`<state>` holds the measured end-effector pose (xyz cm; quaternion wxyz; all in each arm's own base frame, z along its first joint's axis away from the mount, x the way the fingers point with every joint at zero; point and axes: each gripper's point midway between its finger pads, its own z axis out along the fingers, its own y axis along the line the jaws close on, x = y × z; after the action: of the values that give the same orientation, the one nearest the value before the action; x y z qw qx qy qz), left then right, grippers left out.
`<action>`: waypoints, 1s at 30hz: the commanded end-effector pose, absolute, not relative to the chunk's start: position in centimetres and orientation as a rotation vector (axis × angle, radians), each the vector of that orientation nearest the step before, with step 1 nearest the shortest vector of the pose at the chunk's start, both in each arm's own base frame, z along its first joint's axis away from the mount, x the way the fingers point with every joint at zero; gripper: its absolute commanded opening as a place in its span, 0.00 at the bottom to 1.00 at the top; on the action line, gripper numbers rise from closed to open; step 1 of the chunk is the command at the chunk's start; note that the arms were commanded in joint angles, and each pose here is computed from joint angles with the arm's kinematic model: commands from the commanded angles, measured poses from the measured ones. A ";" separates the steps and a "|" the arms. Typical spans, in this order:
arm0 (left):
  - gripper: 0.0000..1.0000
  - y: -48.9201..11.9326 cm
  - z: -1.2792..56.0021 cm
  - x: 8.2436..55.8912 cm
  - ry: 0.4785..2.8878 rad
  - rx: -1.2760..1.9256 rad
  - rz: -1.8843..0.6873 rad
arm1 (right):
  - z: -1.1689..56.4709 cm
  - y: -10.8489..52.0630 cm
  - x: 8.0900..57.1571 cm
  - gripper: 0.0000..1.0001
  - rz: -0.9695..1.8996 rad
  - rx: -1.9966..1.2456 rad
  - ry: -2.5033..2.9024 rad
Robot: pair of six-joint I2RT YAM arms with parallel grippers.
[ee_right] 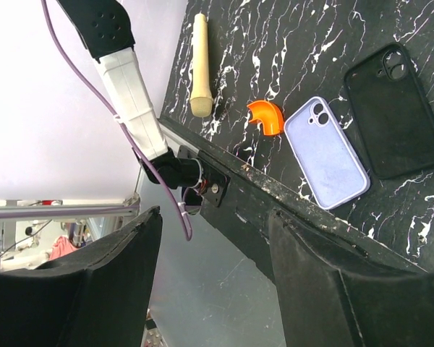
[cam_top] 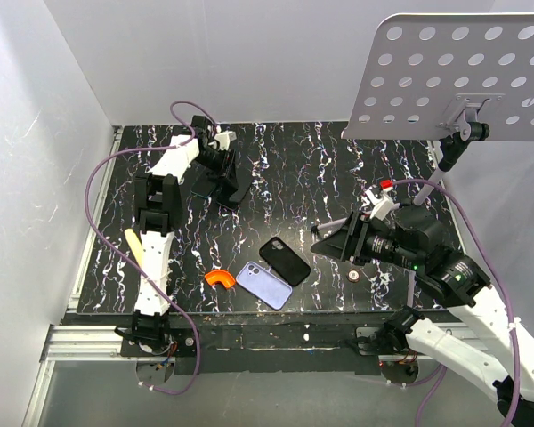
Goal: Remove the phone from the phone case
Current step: Place the phone at the center of the board, then reset both arms
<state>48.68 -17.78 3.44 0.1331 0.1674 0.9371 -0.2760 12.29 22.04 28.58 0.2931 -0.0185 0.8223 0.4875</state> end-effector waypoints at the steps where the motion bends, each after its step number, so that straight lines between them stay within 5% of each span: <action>1: 0.48 -17.1 5.5 50.4 2.646 0.477 -0.726 | 29.6 22.4 12.5 0.66 1.330 -0.059 2.133; 15: 0.75 -15.2 21.0 49.7 2.393 0.332 -0.456 | 27.7 21.7 13.4 0.68 1.207 -0.049 2.201; 30: 0.98 -21.0 40.3 28.9 1.587 0.175 -0.725 | 28.4 12.5 14.4 0.86 0.782 0.109 2.022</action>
<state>29.78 -23.13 35.16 0.5442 0.1716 0.7662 -0.2954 14.07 16.29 25.04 0.3784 0.0212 0.8565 0.3505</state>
